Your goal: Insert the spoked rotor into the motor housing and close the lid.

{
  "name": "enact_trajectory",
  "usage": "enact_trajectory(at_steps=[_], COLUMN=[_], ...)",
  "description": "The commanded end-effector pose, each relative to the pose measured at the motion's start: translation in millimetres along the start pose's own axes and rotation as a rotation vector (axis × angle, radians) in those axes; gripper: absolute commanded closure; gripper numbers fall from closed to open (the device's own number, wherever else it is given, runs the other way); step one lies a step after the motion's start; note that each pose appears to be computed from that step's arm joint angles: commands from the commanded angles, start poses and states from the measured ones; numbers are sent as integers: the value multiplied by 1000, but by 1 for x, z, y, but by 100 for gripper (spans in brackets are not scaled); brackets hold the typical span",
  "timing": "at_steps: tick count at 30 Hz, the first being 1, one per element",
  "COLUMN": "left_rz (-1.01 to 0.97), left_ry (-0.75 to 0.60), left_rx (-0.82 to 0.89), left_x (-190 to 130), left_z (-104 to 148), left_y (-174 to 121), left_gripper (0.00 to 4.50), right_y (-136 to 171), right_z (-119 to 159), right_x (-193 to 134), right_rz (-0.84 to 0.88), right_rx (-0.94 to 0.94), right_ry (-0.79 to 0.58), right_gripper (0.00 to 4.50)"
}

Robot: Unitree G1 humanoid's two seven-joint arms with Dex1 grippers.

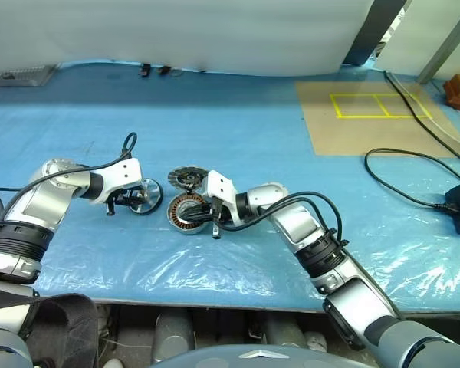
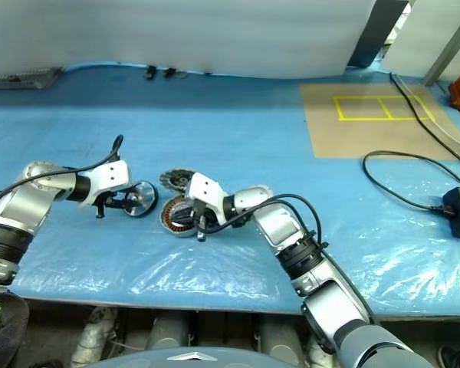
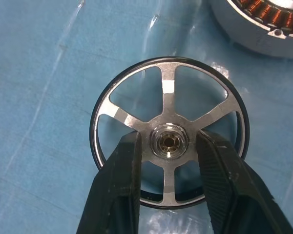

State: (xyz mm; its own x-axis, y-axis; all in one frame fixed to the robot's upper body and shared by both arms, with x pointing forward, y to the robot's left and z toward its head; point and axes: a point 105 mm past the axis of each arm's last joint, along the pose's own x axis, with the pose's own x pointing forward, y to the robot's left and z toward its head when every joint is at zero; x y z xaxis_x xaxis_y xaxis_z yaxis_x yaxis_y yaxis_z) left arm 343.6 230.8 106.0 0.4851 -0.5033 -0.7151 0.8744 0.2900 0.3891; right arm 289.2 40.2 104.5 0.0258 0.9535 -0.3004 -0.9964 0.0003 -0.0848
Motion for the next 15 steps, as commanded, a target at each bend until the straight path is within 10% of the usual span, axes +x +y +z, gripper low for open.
enact_trajectory(at_steps=[1,15], left_rz=[28,95], left_ry=[-65,-579], left_rx=[-43,-330], left_x=[3,-68], left_z=[3,60], left_y=[-5,-49], left_gripper=[321,321], right_y=[-6,5], right_z=[21,34], right_x=[-8,-59], right_rz=[-16,64], right_rx=[-22,39], right_ry=[-75,-159], right_gripper=[450,450])
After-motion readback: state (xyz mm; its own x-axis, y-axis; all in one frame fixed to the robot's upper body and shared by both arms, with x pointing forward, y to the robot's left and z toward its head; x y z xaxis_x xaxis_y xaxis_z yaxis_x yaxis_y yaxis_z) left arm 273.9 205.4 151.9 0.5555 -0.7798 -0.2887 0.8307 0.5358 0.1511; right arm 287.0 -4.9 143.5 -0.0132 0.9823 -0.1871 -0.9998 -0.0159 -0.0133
